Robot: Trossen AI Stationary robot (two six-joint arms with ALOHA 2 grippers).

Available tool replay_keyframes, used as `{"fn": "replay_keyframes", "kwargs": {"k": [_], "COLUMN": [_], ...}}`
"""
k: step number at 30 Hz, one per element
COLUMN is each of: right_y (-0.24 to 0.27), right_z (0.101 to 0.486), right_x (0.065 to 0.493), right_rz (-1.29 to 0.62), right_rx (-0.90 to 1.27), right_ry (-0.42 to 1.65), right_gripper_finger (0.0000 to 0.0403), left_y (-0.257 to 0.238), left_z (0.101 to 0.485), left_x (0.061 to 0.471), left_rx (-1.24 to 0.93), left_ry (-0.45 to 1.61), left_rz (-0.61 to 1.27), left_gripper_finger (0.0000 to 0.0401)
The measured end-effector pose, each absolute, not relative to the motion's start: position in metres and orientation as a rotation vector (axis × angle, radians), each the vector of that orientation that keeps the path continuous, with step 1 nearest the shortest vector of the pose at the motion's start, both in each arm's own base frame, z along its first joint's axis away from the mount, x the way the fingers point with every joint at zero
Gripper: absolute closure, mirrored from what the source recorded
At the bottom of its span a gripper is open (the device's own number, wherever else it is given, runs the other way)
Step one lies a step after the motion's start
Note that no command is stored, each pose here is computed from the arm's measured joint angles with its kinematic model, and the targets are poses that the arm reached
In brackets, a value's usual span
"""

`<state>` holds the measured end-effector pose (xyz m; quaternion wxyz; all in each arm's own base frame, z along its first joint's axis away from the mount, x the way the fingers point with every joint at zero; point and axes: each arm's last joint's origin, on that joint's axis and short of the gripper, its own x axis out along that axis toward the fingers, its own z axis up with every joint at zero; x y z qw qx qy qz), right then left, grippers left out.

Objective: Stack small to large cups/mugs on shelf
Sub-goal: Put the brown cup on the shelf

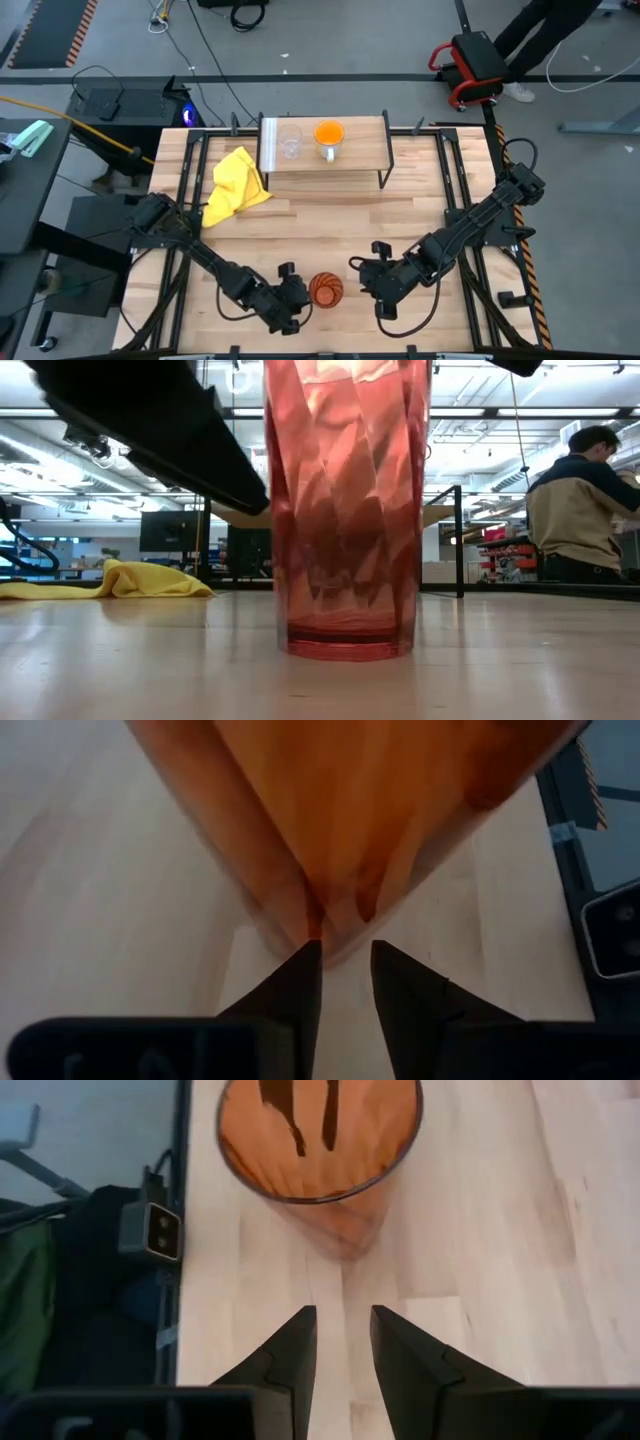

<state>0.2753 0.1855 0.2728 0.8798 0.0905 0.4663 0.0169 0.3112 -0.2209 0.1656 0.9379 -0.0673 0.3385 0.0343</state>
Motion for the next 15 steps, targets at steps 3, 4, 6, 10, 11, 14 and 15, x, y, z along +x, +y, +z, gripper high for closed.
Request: {"fn": "replay_keyframes", "kwargs": {"k": [3, 4, 6, 10, 11, 14, 15], "right_y": [0.185, 0.185, 0.185, 0.182, 0.180, 0.172, 0.169], "right_z": [0.272, 0.273, 0.273, 0.273, 0.273, 0.273, 0.273], "right_x": [0.275, 0.275, 0.275, 0.278, 0.280, 0.285, 0.287], "right_rz": [0.028, 0.028, 0.029, 0.024, 0.019, 0.001, -0.005], "right_rx": [0.185, 0.185, 0.185, 0.198, 0.201, 0.202, 0.199], "right_ry": [0.975, 0.975, 0.974, 0.960, 0.960, 0.958, 0.956], "right_gripper_finger": [0.0299, 0.0299, 0.0299, 0.0299, 0.0299, 0.0299, 0.0299], "left_y": [-0.217, -0.216, -0.215, -0.211, -0.210, -0.204, -0.202], "left_z": [0.166, 0.166, 0.166, 0.167, 0.167, 0.167, 0.167], "left_x": [0.314, 0.315, 0.315, 0.319, 0.320, 0.324, 0.326], "left_rx": [-0.139, -0.139, -0.130, -0.131, -0.129, -0.118, -0.111], "left_ry": [0.691, 0.691, 0.690, 0.681, 0.680, 0.678, 0.676], "left_rz": [0.077, 0.080, 0.079, 0.082, 0.083, 0.089, 0.091], "left_gripper_finger": [0.0300, 0.0300, 0.0302, 0.0301, 0.0300, 0.0298, 0.0298]}}
